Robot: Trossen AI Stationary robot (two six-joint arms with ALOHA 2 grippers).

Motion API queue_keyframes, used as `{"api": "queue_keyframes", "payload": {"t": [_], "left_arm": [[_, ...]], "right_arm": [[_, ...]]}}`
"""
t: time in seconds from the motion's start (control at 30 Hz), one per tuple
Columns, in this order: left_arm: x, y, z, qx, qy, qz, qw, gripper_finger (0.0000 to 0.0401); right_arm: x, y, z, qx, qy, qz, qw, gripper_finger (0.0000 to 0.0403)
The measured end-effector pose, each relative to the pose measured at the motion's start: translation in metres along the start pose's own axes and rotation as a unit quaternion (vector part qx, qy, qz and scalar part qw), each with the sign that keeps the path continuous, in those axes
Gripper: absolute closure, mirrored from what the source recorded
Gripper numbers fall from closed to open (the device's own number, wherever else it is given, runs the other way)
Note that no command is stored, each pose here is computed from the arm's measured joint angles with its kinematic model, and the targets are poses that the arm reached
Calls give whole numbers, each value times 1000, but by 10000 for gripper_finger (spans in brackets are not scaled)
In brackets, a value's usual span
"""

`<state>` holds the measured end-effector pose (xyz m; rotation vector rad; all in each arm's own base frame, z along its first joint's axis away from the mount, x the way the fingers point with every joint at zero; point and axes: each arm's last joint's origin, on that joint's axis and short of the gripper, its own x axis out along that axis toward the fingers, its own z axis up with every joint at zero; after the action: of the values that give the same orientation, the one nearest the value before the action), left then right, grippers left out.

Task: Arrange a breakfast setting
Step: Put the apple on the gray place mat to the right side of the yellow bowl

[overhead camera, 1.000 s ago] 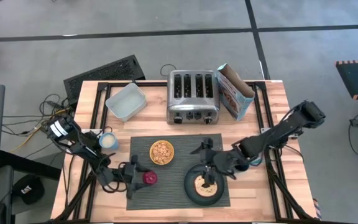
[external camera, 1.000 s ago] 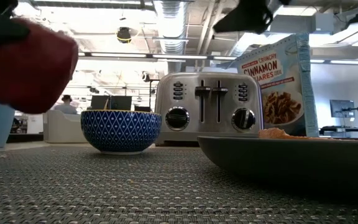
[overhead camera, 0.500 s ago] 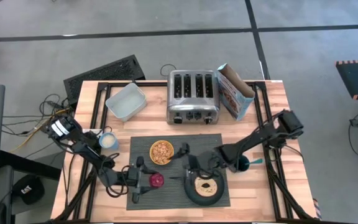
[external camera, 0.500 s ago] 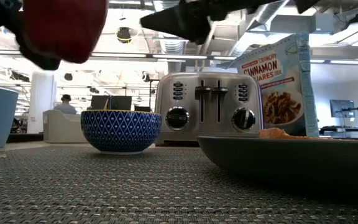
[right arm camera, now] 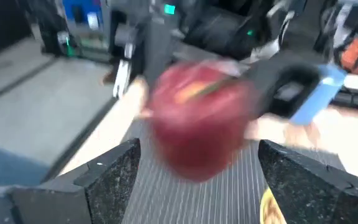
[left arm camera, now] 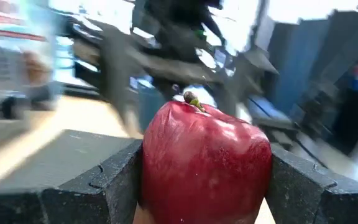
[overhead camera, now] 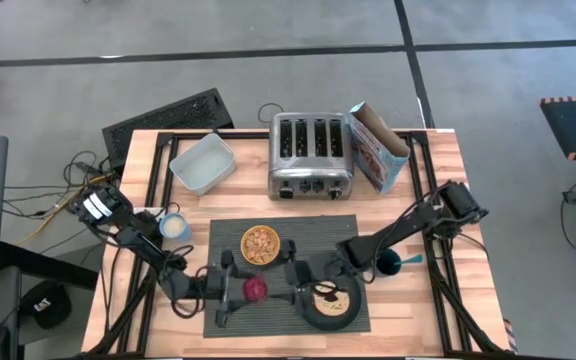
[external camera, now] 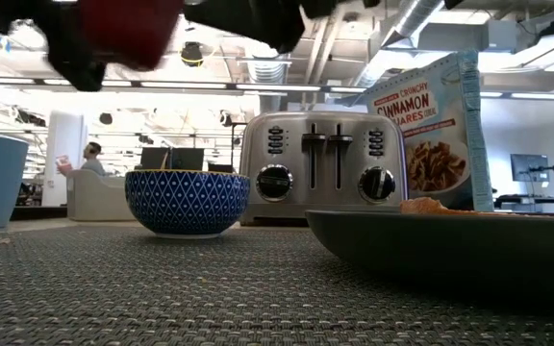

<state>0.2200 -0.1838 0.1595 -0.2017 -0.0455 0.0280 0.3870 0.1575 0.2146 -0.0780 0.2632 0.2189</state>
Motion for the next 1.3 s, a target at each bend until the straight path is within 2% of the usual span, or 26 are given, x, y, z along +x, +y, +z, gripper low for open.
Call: {"api": "queue_keyframes", "payload": {"t": [0.1, 0.23, 0.5, 0.67, 0.8, 1.17, 1.3], "left_arm": [[0, 2, 0, -3, 0, 23, 1000, 145], [0, 1, 4, 2, -15, 18, 1000, 145], [2, 2, 6, -1, -24, 7, 1000, 144], [2, 1, 8, 1, -28, -1, 1000, 144], [3, 3, 9, 6, -32, 4, 999, 144], [13, 13, 13, 14, -46, -16, 999, 144], [13, 13, 13, 18, -45, -15, 999, 144]], "right_arm": [[-7, 0, 3, -5, 22, 5, 1000, 53], [-13, 1, 14, 0, -1, 11, 1000, 52], [2, -3, 7, 12, -41, 4, 999, 54], [3, -11, 4, 22, -32, -20, 999, 54], [3, -11, 6, 23, -40, -3, 999, 54], [4, -13, 6, 20, -43, -6, 999, 54], [4, -14, 6, 19, -39, -7, 999, 69]]}}
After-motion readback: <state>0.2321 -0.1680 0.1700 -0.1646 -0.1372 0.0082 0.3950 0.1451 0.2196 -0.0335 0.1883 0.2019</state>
